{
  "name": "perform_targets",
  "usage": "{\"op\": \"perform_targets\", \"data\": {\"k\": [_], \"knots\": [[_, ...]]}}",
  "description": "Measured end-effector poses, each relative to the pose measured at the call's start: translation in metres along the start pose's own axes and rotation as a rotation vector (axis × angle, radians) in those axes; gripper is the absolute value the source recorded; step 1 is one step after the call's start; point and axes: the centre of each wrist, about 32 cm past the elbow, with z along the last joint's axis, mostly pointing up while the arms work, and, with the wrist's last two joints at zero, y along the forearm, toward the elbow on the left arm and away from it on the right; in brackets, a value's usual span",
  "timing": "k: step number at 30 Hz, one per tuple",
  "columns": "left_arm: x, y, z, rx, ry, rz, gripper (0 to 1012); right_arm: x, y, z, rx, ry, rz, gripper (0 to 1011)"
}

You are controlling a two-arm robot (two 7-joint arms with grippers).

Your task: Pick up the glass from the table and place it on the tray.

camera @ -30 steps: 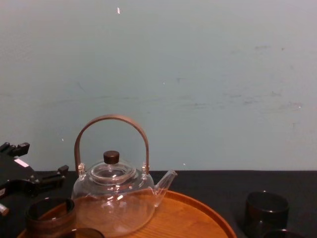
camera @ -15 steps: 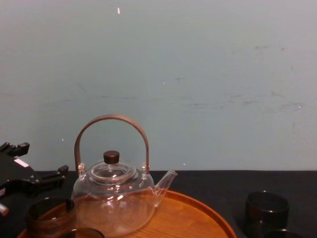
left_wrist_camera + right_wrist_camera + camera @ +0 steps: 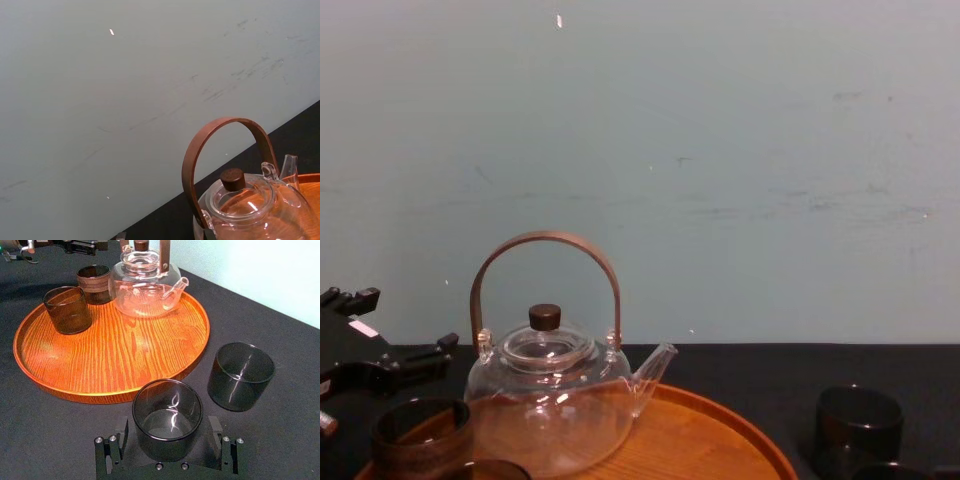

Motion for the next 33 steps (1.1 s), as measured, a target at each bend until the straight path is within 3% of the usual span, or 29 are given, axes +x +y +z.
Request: {"op": "perform_targets", "data": {"k": [24, 33], "knots": [[0.0, 0.0, 0.0, 0.0, 0.0, 0.0, 1001, 0.0035, 0.026, 0.007, -0.021, -0.009, -0.003, 1002], [0.0, 0.0, 0.0, 0.0, 0.0, 0.0, 1001, 0.0036, 0.026, 0.007, -0.021, -0.01, -0.004, 1002]]}}
